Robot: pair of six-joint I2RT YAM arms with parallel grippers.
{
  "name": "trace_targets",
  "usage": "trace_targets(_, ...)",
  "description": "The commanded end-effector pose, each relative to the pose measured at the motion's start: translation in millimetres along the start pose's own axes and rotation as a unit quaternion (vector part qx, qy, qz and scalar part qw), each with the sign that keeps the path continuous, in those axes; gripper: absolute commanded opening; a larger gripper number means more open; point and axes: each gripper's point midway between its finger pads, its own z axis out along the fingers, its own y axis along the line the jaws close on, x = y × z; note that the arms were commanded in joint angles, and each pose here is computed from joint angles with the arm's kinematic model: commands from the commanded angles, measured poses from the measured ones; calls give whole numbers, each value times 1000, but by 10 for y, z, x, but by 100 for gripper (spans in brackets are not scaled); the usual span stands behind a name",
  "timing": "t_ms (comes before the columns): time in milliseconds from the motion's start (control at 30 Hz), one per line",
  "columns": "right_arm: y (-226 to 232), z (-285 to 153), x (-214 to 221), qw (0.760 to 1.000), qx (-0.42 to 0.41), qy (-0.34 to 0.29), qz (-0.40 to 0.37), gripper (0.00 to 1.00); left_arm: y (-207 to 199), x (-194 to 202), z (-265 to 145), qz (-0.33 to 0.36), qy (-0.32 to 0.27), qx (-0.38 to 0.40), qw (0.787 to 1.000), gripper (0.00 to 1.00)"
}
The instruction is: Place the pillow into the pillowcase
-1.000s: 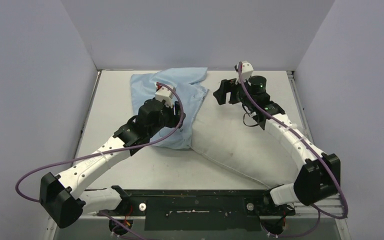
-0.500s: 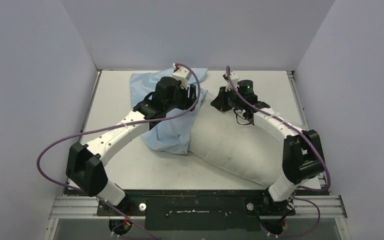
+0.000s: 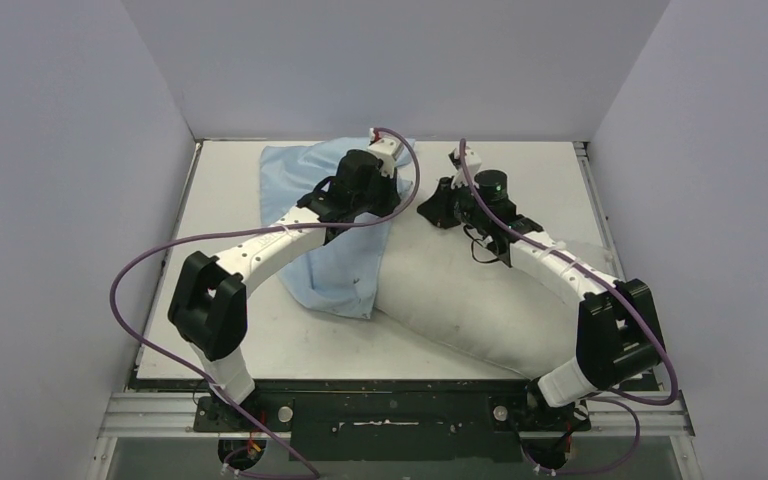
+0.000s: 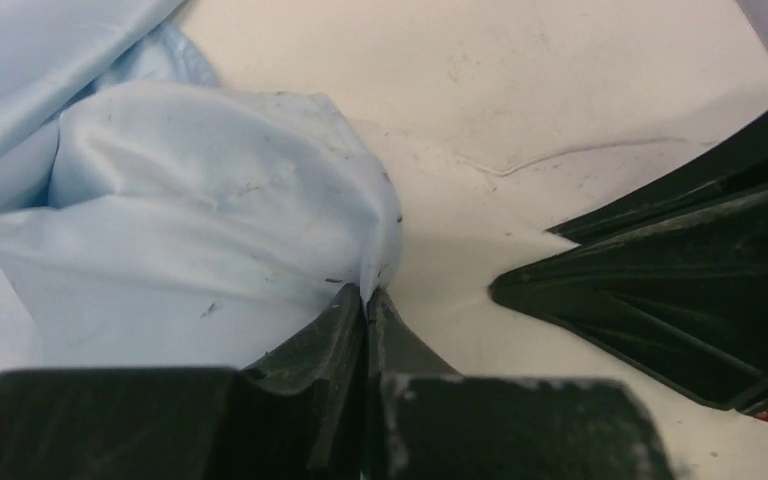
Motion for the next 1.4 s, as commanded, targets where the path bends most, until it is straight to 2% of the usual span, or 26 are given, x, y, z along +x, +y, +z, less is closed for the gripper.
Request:
trace_targets(0, 333, -30, -315, 997, -42, -61, -10, 0, -441, -701, -172, -5, -105, 86, 991, 0)
trace_targets(100, 380, -5, -320, 996, -46, -72, 0, 0, -710, -1034, -383, -10, -165, 124, 978, 0)
trace_targets(233, 345, -20, -441, 992, -34, -116, 29, 0, -1083, -1213, -590, -45, -192, 193, 961, 0)
trace_targets(300, 271, -32, -546, 987, -17, -151, 48, 0, -1203, -1125, -605, -57, -185, 212, 958, 0)
trace_targets(400, 76, -47, -649, 978, 17, -190, 82, 0, -1156, -917, -542, -77, -171, 213, 959, 0)
trace_targets(533, -150, 10, -661, 973, 60, -197, 102, 1, -1025, -725, -459, -80, -142, 201, 966, 0)
trace_targets(567, -157, 28, -662, 975, 61, -193, 97, 9, -999, -681, -448, -75, -131, 198, 968, 4)
trace_targets(667, -173, 9, -619, 980, 73, -168, 75, 34, -850, -589, -450, -49, -102, 172, 979, 26)
trace_targets(733, -182, -82, -608, 982, 86, -160, 57, 48, -684, -532, -487, -36, -85, 145, 985, 36)
trace_targets(867, -140, -269, -552, 987, 95, -127, -4, 67, -300, -349, -587, -34, -50, 100, 993, 44)
trace_targets(1133, 201, -666, -290, 990, 78, -44, -110, 79, 319, -21, -902, -70, -35, 53, 996, 48)
trace_targets(1367, 696, -910, 62, 970, 64, 16, -234, 80, 626, 327, -1119, -146, -39, 87, 985, 49)
